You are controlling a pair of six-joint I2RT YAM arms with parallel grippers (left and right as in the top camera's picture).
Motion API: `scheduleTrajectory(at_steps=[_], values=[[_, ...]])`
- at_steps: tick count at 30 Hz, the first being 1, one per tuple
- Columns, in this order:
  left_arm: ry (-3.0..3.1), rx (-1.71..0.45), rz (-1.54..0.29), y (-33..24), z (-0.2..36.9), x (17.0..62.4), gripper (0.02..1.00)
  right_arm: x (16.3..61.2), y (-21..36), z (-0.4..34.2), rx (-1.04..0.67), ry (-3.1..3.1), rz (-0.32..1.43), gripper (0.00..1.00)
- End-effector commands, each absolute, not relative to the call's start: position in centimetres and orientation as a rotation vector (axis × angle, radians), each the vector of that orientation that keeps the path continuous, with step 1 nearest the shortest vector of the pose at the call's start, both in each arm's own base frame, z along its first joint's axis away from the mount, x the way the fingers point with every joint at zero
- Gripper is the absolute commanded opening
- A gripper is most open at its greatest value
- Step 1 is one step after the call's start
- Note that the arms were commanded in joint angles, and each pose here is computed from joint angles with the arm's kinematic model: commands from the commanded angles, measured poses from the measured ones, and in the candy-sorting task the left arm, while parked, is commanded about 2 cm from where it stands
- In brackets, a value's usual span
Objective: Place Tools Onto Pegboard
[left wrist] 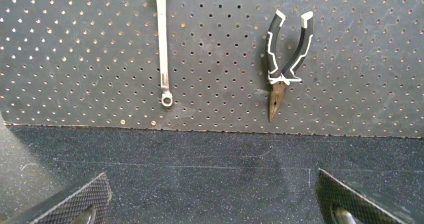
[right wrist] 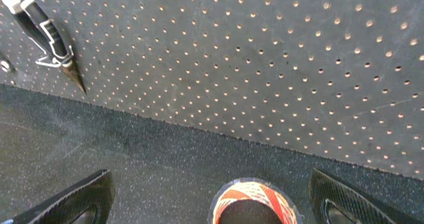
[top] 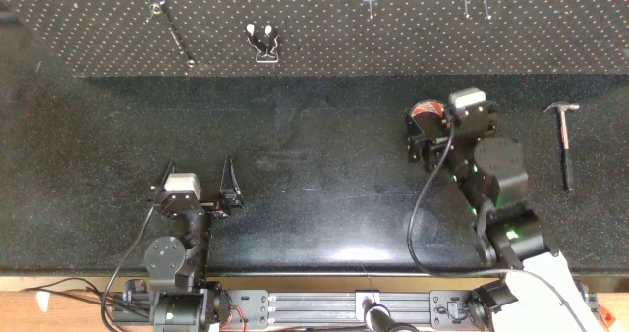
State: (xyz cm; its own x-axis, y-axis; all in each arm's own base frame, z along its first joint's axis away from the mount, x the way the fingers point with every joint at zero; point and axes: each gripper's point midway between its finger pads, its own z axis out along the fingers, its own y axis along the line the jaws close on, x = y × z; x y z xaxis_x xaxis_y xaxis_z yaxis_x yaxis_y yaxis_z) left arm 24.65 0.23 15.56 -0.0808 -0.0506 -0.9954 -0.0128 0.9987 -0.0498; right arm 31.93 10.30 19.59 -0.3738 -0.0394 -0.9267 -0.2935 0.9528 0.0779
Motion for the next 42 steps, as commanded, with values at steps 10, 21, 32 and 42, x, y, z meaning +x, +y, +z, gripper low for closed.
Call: scheduleTrajectory(at_steps=[10,21,32,42], values=[[1.650,-0.048,-0.040,0.2,15.5,24.6,0.996,32.5,10.8,13.3,-0.104,2.383,0.296,0.950],[1.650,-0.048,-0.040,0.2,15.5,24.6,0.996,34.3,11.5,11.2,-0.115,2.602,0.243,0.947],[1.650,-0.048,-0.040,0.2,15.5,24.6,0.996,34.4,11.6,6.4,-0.125,2.745,0.200,0.950],[1.650,-0.048,-0.040,0.2,15.5,24.6,0.996,34.4,12.4,5.1,-0.214,2.759,0.188,0.465]])
